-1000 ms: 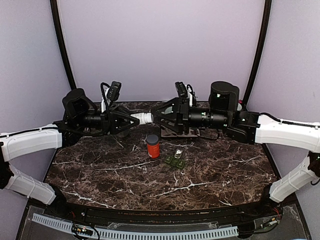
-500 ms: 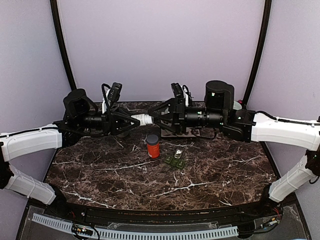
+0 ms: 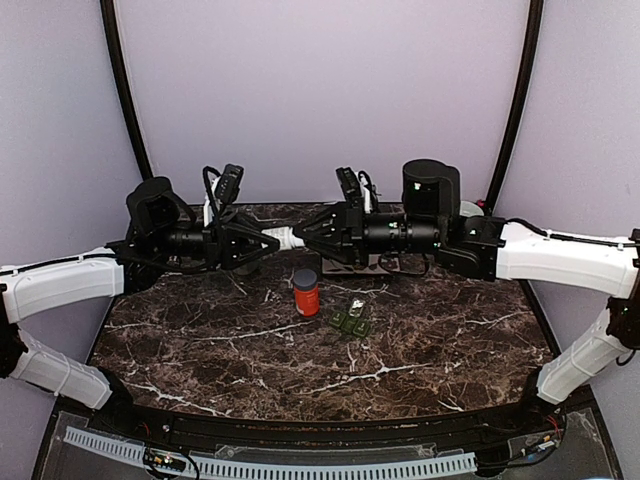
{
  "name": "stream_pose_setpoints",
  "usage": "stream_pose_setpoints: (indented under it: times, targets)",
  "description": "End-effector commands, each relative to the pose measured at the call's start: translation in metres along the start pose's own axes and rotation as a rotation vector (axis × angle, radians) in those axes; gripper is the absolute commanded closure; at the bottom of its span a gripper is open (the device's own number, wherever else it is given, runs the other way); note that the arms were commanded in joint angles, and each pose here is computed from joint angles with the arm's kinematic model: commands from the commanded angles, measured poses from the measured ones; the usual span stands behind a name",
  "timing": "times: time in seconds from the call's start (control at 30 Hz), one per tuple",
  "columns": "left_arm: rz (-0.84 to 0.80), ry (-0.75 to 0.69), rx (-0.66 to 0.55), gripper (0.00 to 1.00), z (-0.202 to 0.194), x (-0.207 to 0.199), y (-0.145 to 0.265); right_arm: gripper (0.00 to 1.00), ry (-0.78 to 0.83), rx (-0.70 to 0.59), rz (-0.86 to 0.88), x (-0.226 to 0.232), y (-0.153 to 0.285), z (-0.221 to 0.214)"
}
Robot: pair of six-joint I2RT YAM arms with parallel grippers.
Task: Sort the pills into containers
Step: Remove the lid of the pill bottle.
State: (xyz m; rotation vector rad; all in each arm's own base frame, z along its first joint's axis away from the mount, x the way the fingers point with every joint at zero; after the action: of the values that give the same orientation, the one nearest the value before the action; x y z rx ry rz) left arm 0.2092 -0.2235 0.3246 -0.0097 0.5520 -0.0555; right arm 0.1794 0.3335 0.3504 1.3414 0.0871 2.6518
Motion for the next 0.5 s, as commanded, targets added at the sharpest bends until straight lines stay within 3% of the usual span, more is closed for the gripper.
stream_pose_setpoints:
  times: [0.0, 0.17, 0.47]
  targets:
    - [-0.004, -0.046, -0.018, 1.0, 0.01, -0.006, -0.001, 0.78, 0.052, 0.008, 0.026, 0.014, -0.005, 0.006]
    - [-0.009, -0.04, -0.029, 1.0, 0.013, -0.007, -0.001, 0.96, 0.111, 0.035, 0.006, 0.015, -0.007, 0.004]
    - [-0.077, 0.026, -0.046, 1.0, 0.019, -0.012, -0.002, 0.97, 0.526, 0.058, 0.061, 0.02, 0.004, -0.005]
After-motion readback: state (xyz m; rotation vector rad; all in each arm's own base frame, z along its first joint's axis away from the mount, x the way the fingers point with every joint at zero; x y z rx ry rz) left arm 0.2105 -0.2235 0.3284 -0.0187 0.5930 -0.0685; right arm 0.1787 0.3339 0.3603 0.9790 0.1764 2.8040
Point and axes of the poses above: each gripper's point midway between its finger pads, its own y axis back along the fingers, its own x axis along the line the jaws close on, z = x × y, the point moved 10 cm from there along y, back along the fingers, and after that the axes turned 11 degrees about y, right-handed, at the moved point
